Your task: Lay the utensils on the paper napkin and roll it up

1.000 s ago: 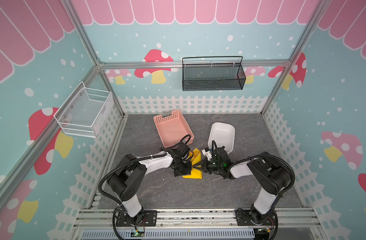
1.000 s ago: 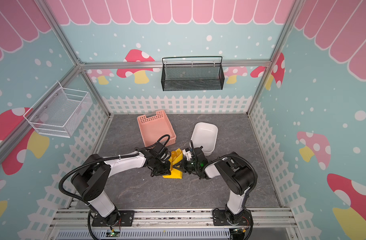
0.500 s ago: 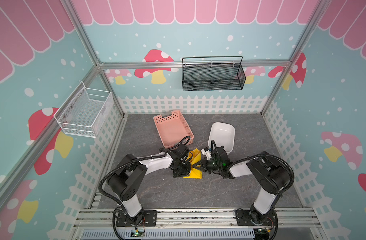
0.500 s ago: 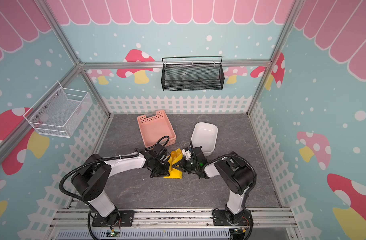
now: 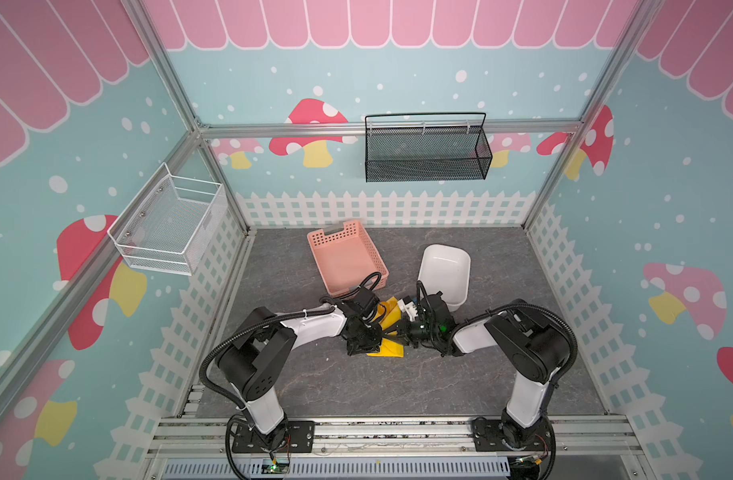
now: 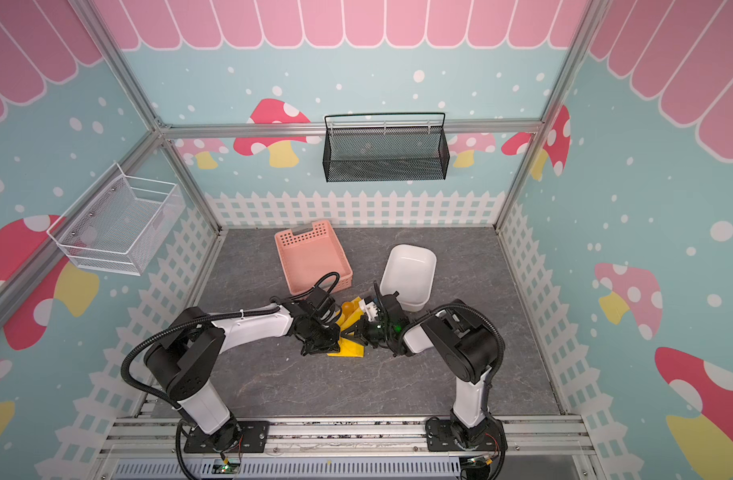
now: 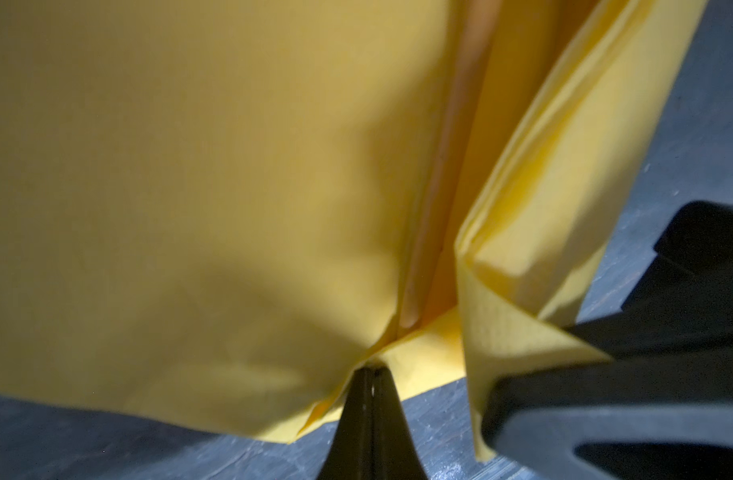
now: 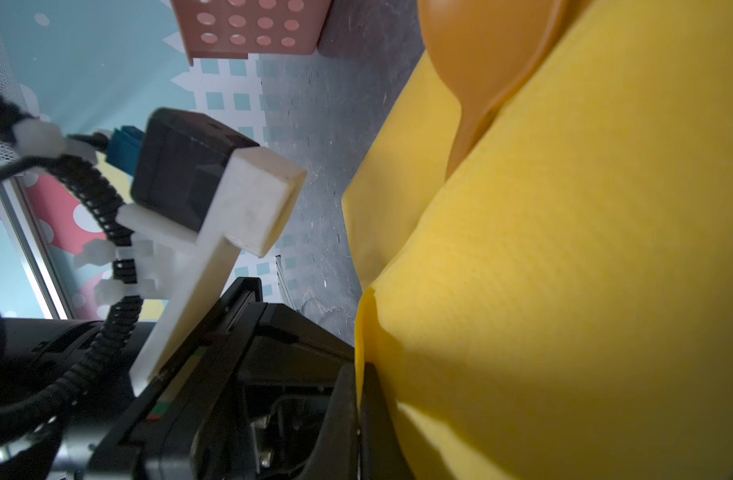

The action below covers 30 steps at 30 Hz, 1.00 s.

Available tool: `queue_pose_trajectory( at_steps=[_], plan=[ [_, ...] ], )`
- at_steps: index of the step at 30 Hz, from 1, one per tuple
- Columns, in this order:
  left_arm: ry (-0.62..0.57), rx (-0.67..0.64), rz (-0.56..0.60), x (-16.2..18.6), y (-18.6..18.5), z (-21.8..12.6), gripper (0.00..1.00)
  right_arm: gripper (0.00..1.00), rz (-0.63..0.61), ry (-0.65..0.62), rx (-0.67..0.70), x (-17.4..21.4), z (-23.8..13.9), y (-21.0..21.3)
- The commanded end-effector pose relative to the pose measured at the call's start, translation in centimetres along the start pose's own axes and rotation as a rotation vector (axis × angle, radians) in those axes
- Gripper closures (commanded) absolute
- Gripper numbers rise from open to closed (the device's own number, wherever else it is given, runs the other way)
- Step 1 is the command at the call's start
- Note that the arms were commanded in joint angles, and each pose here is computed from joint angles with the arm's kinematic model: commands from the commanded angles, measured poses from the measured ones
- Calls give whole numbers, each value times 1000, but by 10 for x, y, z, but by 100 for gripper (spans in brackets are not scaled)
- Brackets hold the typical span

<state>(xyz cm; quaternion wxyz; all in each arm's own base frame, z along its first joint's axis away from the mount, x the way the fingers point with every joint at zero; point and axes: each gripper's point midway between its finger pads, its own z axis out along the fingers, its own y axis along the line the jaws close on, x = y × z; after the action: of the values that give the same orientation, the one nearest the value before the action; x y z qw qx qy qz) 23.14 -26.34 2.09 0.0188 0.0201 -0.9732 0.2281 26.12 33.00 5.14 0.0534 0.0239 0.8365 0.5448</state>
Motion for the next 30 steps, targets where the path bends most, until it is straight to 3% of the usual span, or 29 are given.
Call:
queue_pose_trajectory(
  at_steps=[1,30],
  plan=[
    [3,-6,-2,-1,3,4,95,100,-13,14,-7,0,7,1],
    [-2,7,0,-1,0,2,95,100,3,52,-1,2,23,-17]
  ],
)
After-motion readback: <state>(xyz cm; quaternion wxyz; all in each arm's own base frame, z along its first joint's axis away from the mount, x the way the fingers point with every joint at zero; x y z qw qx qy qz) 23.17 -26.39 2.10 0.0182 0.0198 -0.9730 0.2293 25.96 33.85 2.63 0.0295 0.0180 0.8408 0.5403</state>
